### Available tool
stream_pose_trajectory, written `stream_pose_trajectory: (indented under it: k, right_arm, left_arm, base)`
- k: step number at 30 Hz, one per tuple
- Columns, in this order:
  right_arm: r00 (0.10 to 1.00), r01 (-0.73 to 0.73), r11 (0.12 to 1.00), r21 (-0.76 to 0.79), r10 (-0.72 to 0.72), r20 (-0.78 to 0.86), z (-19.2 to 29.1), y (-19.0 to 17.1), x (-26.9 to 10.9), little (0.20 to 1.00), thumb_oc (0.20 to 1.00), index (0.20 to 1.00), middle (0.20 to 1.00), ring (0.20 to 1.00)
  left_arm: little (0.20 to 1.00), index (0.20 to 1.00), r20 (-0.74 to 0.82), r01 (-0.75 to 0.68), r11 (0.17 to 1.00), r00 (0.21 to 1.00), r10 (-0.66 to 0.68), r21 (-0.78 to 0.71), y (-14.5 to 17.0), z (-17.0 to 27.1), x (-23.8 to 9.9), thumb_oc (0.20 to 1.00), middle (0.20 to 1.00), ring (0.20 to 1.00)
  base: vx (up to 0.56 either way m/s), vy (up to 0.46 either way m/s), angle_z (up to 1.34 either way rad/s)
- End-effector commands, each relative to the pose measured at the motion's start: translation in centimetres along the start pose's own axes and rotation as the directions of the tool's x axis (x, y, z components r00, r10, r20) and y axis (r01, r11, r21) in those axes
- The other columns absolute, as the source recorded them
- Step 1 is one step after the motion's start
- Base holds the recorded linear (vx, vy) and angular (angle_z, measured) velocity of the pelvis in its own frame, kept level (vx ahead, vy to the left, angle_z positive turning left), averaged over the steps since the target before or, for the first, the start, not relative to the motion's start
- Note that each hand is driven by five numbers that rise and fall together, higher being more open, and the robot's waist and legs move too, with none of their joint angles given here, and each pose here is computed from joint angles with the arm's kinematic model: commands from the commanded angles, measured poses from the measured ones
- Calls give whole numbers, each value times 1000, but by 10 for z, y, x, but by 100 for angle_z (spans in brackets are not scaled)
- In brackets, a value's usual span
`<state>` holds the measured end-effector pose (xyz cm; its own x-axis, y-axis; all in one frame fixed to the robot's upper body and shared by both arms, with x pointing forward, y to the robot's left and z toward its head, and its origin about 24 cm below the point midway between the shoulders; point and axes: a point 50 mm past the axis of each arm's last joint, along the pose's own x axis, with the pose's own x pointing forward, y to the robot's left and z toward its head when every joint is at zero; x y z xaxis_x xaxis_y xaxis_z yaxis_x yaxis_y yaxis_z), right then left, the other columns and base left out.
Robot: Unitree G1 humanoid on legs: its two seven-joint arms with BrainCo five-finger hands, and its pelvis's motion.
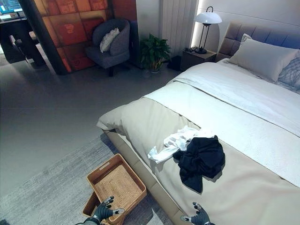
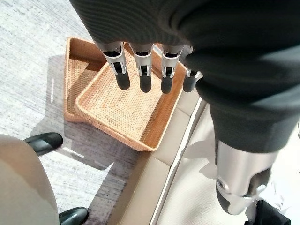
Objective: Pick up clothes into the bucket
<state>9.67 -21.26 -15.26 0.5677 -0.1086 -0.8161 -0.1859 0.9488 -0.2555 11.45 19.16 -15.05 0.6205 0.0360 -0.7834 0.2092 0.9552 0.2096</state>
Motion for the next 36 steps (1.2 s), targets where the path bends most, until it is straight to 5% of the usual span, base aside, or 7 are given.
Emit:
stream_pose_trajectory:
  k: [1, 15, 26, 32, 36]
  right_arm:
    - [997, 25, 999, -22, -23, 79, 31, -8, 12, 1000, 1000, 1000, 1000, 1000]
    - [993, 17, 1000, -14, -15, 115, 40, -7, 13, 1000, 1000, 1000, 1000, 1000]
    - [891, 90, 985, 145, -144, 430, 121, -34, 10, 1000, 1000, 1000, 1000, 1000]
    - [723, 266, 939, 217, -344, 600, 180, -75, -6, 1000, 1000, 1000, 1000, 1000]
    - [497, 533, 773, 343, -614, 613, 215, -119, -23, 1000, 1000, 1000, 1000, 1000]
  left_arm:
    - [1000, 1000, 5, 31, 999, 999, -31, 12, -7, 8, 6, 1000, 1000, 1000]
    - [1000, 1000, 6, 25, 1000, 1000, -25, -10, -8, 9, 6, 1000, 1000, 1000]
    - [1000, 1000, 51, 5, 1000, 999, -5, 2, -6, 15, 5, 1000, 1000, 1000]
    - [1000, 1000, 86, -26, 1000, 996, 26, 1, -4, 23, 7, 1000, 1000, 1000]
    - [1000, 1000, 148, -94, 995, 984, 95, -10, 2, 41, 12, 1000, 1000, 1000]
  base:
    - [0, 0, 0]
    - [0, 0, 0]
    - [0, 0, 0]
    - [-16, 6, 3]
    - [-54, 15, 11]
